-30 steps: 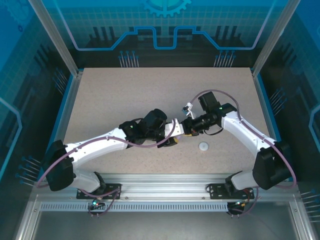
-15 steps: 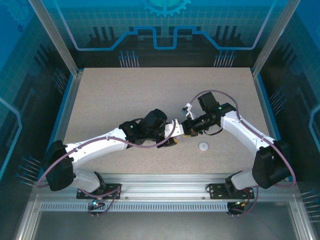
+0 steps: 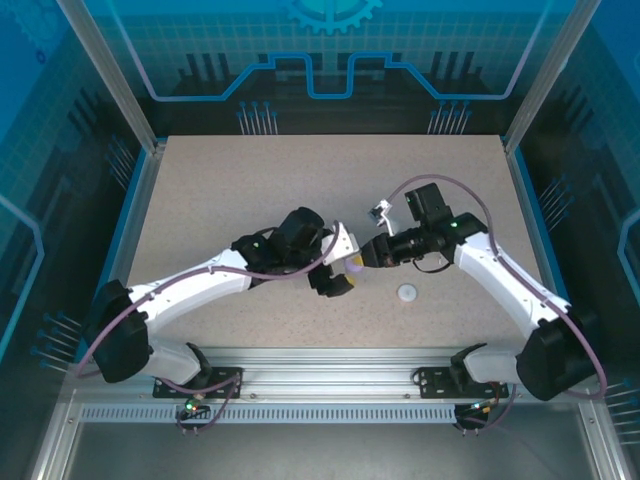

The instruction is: Insert wireless bluetooth earbuds into charging case

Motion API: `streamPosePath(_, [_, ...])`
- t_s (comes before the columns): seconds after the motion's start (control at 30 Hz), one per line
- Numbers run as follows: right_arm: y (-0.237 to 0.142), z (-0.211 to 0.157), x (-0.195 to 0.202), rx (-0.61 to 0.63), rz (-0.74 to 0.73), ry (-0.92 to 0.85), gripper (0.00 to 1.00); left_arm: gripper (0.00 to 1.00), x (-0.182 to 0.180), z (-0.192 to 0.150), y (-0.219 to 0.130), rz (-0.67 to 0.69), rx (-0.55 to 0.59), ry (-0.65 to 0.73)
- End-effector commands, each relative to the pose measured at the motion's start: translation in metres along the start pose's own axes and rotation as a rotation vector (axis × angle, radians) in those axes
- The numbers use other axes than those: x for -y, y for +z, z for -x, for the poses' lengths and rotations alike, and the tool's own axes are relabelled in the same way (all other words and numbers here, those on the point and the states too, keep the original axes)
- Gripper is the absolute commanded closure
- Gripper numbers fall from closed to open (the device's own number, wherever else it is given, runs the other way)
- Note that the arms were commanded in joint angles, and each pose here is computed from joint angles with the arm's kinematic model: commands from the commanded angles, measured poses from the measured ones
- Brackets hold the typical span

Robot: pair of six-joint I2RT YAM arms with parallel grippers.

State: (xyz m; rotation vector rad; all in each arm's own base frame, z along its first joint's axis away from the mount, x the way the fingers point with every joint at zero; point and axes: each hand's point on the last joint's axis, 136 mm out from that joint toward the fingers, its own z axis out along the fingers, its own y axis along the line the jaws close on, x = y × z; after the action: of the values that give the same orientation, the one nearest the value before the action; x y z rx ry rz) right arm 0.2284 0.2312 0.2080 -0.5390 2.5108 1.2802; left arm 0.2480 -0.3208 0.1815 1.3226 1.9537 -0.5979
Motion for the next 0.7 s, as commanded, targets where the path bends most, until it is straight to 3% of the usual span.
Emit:
streamPosePath(0.0, [-0.017, 0.016, 0.005, 0.129, -0.047, -0.128, 0.83, 0.17, 0.013, 0.023, -0.023, -0.104, 0.104, -0.063])
streamPosePath(0.23, [-0.049, 0.024, -0.009, 0.271, -0.063, -0.414, 0.84, 0.15, 0.019, 0.034, -0.044, -0.214, 0.233, -0.111])
streamPosePath(0.43, [-0.055, 0.006, -0.037, 0.269, 0.03, -0.723, 0.84, 0.17, 0.031, 0.042, -0.048, -0.332, 0.255, -0.123])
streamPosePath(0.67, [-0.057, -0.008, -0.058, 0.228, 0.146, -0.87, 0.84, 0.25, 0.041, 0.051, -0.056, -0.382, 0.32, -0.022])
